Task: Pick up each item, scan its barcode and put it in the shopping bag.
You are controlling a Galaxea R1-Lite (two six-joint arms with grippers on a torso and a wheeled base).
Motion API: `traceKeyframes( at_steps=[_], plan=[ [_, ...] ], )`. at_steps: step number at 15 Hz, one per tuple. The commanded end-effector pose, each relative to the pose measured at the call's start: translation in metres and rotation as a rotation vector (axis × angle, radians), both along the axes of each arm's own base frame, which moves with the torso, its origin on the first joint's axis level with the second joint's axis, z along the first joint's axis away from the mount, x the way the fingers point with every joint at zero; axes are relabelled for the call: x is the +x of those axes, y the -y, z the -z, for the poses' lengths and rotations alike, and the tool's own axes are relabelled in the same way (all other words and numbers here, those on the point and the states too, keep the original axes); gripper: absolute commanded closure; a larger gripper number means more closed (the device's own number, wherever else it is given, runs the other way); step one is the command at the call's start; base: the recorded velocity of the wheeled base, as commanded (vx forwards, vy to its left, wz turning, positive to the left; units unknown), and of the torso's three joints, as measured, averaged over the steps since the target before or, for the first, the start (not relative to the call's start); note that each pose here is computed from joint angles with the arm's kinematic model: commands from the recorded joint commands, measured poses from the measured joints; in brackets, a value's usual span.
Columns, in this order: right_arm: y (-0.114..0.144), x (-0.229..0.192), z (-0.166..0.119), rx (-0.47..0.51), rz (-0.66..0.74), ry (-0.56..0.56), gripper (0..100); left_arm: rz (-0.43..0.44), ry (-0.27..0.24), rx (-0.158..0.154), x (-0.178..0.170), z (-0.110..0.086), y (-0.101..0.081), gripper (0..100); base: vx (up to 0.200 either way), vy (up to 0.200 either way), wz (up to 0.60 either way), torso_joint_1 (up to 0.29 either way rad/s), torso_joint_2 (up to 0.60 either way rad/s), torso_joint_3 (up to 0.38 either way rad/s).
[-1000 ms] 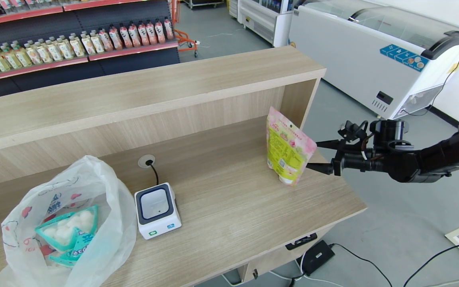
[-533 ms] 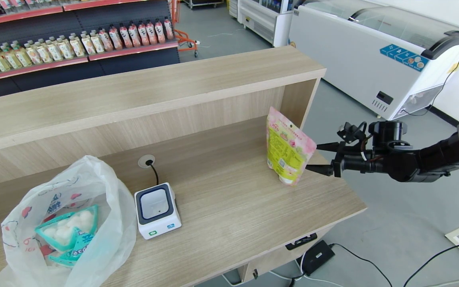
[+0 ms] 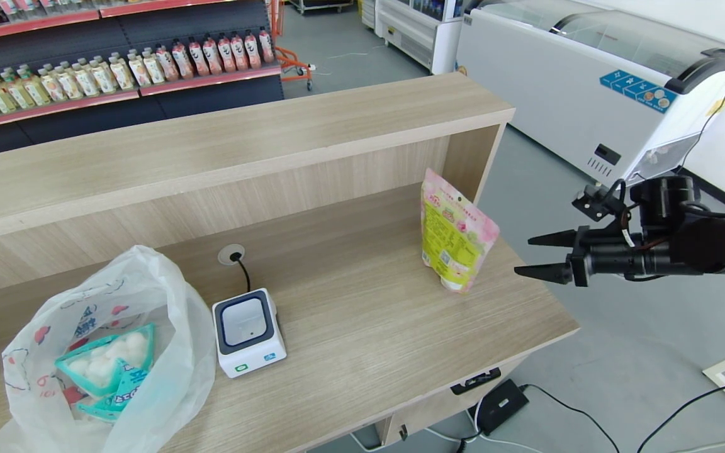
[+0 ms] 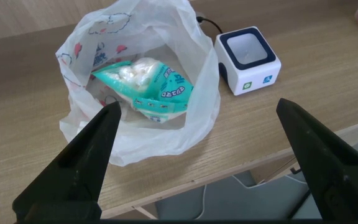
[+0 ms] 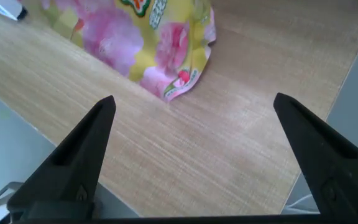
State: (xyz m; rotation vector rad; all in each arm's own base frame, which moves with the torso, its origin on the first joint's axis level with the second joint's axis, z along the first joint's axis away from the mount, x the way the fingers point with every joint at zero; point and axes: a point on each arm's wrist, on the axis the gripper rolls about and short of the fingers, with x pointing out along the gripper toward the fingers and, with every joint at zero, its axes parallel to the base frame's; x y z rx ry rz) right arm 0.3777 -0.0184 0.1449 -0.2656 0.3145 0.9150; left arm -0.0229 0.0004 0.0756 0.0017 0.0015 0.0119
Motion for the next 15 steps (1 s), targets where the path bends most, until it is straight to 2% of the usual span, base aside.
traceKeyframes(
  at_steps=[1, 4, 10, 15],
  plan=[
    [0.007, -0.017, -0.011, -0.035, 0.014, 0.001, 0, 0.000, 0.000, 0.000, 0.000, 0.000, 0.000, 0, 0.000, 0.000, 0.00, 0.000, 0.00, 0.000],
    [0.005, -0.032, -0.001, -0.085, -0.021, -0.070, 0, 0.000, -0.002, 0.000, 0.000, 0.000, 0.000, 0, 0.000, 0.000, 0.00, 0.000, 0.00, 0.000],
    [-0.037, -0.017, 0.034, -0.067, -0.151, -0.156, 0, 0.000, 0.000, 0.000, 0.000, 0.000, 0.000, 0, 0.000, 0.000, 0.00, 0.000, 0.00, 0.000],
    [-0.069, 0.026, 0.056, -0.082, -0.228, -0.034, 0, 0.000, -0.002, 0.000, 0.000, 0.000, 0.000, 0, 0.000, 0.000, 0.00, 0.000, 0.00, 0.000]
  ],
)
